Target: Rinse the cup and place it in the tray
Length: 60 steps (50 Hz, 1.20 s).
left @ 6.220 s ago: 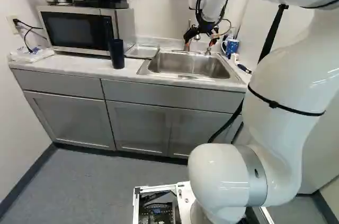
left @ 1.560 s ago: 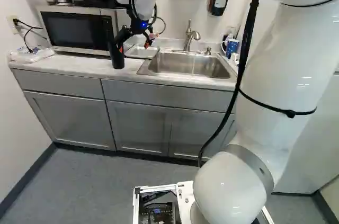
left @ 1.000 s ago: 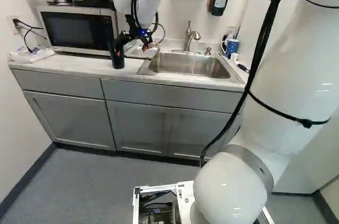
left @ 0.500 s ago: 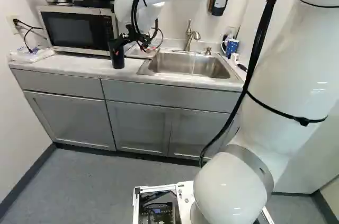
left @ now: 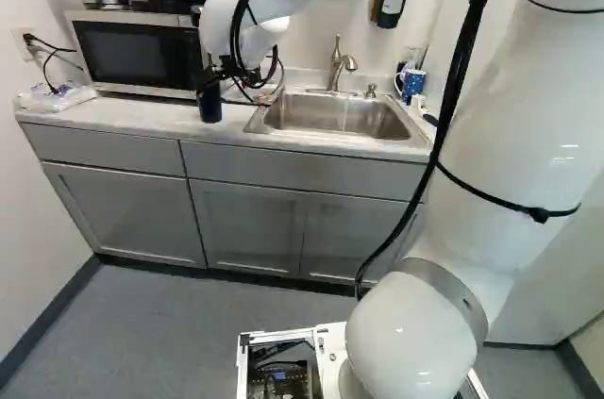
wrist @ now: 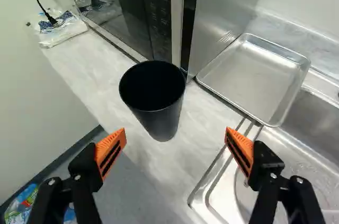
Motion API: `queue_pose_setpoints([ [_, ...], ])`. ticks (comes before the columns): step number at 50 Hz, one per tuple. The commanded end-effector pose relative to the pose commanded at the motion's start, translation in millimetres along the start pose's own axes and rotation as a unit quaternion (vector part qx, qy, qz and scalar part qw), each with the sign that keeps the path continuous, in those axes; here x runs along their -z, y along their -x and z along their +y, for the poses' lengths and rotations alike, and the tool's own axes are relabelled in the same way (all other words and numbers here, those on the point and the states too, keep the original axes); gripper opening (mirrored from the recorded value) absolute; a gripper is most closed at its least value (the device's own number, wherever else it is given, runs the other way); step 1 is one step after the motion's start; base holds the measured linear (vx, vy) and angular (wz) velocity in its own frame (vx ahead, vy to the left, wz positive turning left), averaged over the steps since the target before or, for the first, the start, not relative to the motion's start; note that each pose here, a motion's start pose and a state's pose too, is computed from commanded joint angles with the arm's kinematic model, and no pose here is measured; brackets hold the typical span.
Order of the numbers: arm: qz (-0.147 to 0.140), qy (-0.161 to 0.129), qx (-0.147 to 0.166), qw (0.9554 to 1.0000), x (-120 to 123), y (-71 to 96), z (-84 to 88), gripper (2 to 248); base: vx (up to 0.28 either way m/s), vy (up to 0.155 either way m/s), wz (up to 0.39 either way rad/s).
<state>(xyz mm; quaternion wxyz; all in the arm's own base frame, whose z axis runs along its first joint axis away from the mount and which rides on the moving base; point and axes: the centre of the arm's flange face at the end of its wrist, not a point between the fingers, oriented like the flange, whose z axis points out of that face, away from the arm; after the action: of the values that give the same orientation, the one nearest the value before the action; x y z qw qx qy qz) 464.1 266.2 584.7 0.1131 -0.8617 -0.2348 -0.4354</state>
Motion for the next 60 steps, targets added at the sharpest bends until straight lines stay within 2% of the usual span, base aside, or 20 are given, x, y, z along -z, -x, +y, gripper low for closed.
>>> queue_pose_setpoints([
  [26, 0.034, -0.009, 0.006, 0.9994, -17, 13.0, -11.3, 247, 0.000, 0.000, 0.000],
  [60, 0.089, -0.012, 0.007, 0.9959, -40, 26.3, -14.6, 247, 0.000, 0.000, 0.000],
])
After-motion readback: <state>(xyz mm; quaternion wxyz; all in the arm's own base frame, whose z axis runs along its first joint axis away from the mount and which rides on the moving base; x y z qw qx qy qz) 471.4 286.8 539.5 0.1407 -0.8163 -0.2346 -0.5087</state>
